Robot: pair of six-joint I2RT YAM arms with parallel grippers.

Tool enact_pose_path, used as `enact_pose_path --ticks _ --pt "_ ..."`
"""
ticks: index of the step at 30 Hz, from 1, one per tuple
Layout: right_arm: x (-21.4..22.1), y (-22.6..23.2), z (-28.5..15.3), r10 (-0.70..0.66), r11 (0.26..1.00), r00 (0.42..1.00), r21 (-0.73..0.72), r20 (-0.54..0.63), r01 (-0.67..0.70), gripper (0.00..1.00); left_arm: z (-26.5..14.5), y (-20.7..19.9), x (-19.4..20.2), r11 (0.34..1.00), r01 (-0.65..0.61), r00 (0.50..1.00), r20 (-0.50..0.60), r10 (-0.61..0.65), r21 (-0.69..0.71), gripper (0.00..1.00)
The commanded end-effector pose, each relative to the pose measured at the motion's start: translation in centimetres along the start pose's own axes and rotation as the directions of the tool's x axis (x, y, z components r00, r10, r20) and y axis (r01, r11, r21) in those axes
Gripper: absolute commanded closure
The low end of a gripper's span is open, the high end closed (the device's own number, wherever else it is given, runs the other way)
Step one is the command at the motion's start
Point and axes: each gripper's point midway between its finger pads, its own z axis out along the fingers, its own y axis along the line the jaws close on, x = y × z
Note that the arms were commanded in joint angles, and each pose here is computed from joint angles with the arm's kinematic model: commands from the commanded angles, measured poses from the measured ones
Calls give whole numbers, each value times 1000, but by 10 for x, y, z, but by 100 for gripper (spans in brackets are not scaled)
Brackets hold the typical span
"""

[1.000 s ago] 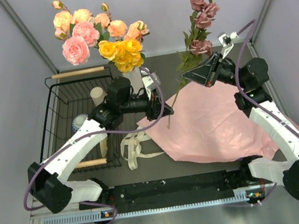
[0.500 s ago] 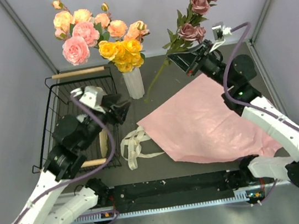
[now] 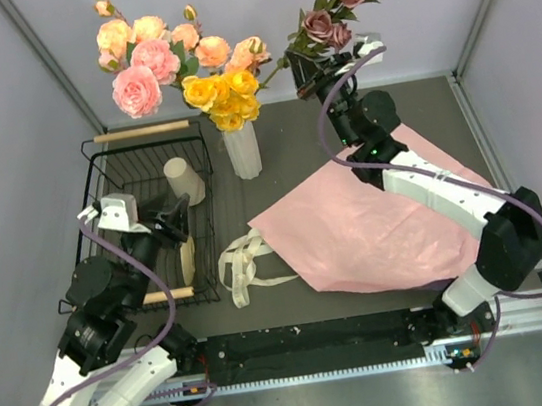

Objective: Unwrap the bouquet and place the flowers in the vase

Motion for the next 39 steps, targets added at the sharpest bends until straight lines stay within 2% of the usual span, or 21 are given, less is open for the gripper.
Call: enact_pose_path --ticks 1,8,28,39 --pt "-46 15 17 5 1000 982 14 186 -8 100 -1 12 1 998 -29 1000 4 29 -57 46" --pt "-43 19 26 18 1000 981 15 192 -21 100 2 9 3 998 -29 1000 1 29 -47 46" --pt "16 8 24 85 996 992 24 93 -88 100 8 4 16 999 -32 999 -31 31 -26 46" --pt "53 0 14 20 1000 1000 20 -11 -19 100 9 2 20 999 -29 999 -42 29 -16 47"
